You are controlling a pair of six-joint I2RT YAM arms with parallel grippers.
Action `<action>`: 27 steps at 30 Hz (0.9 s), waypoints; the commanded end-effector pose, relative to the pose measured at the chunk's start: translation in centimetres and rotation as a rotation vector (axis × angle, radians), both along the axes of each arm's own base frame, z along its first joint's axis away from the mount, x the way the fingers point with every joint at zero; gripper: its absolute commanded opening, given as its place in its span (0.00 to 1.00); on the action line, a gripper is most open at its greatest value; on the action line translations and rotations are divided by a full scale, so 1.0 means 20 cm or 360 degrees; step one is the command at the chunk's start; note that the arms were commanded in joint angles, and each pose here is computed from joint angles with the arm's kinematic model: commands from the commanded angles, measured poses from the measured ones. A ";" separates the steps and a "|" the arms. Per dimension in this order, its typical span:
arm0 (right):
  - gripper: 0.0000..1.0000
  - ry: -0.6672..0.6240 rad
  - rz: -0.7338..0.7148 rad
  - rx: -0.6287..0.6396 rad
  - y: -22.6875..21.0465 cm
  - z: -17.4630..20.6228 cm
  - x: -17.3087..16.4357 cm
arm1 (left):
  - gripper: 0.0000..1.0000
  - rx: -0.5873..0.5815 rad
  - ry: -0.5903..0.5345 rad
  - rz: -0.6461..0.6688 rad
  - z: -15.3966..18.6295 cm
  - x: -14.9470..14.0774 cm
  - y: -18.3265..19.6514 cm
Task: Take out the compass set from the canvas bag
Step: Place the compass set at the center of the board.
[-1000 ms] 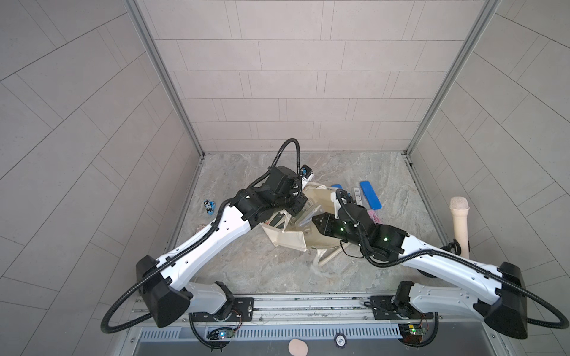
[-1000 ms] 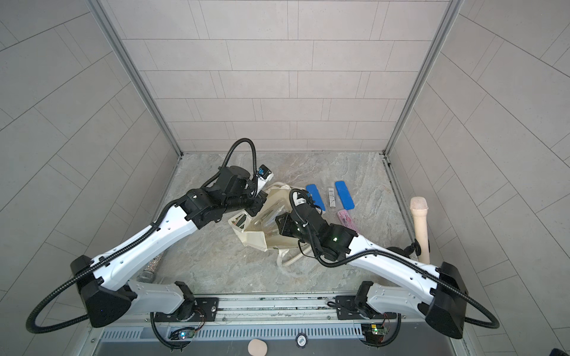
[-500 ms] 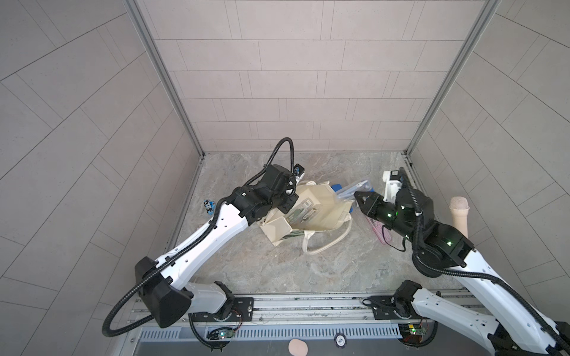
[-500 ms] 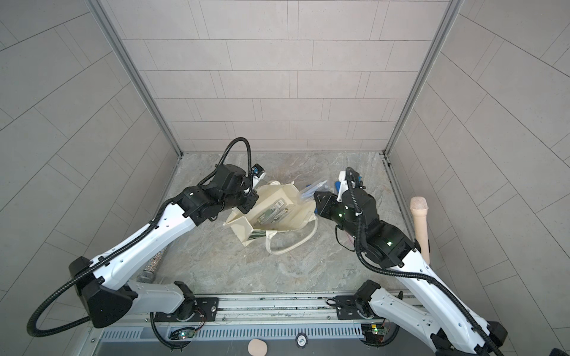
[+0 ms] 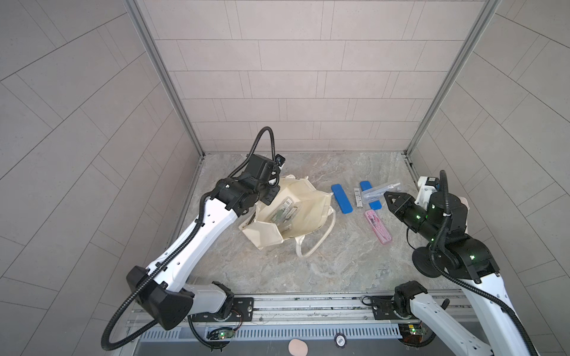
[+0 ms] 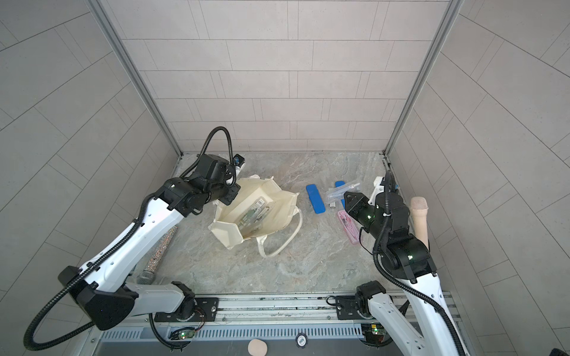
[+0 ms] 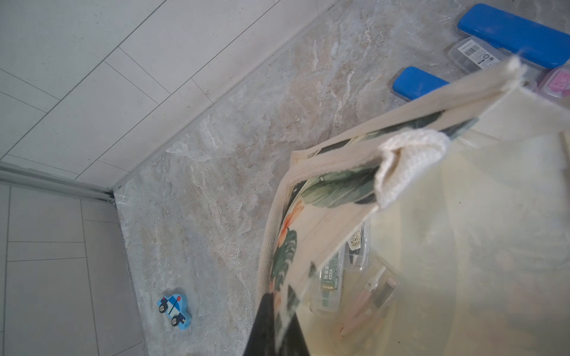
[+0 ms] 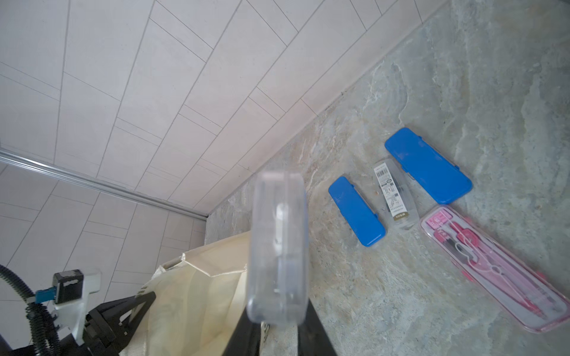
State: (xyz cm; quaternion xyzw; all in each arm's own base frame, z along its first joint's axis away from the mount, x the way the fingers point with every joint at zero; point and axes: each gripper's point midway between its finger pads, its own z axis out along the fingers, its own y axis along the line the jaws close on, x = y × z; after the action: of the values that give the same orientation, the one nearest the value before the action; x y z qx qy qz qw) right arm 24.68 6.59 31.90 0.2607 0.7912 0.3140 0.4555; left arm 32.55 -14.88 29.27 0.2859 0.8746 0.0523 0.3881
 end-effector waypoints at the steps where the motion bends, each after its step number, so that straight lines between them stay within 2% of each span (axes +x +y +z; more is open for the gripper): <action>1: 0.23 0.0085 0.0010 0.0064 0.02 -0.11 -0.02 | 0.00 -0.0016 -0.0191 0.0028 0.21 0.01 0.05; 7: 0.23 0.0302 0.0051 0.0229 0.09 -0.48 -0.02 | 0.00 -0.0257 -0.0253 -0.0264 0.26 -0.07 -0.11; 12: 0.24 0.0524 0.0058 0.0423 0.15 -0.86 -0.07 | 0.00 -0.0357 -0.0197 -0.0397 0.15 -0.15 -0.18; 14: 0.24 0.0566 0.0039 0.0476 0.15 -0.96 -0.09 | 0.00 -0.0366 -0.0171 -0.0412 0.08 -0.18 -0.19; 18: 0.24 0.0600 -0.0017 0.0524 0.13 -1.06 -0.14 | 0.00 -0.0390 -0.0135 -0.0376 -0.01 -0.21 -0.17; 27: 0.24 0.0637 -0.0109 0.0627 0.11 -1.19 -0.16 | 0.00 -0.0414 -0.0123 -0.0356 -0.04 -0.25 -0.15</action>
State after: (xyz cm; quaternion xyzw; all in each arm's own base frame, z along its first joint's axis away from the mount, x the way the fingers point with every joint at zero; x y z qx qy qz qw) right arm 20.75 8.98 7.52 0.4111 0.7992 0.3737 0.2293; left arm 27.52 -17.47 27.47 0.3311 0.8319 -0.0834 0.4375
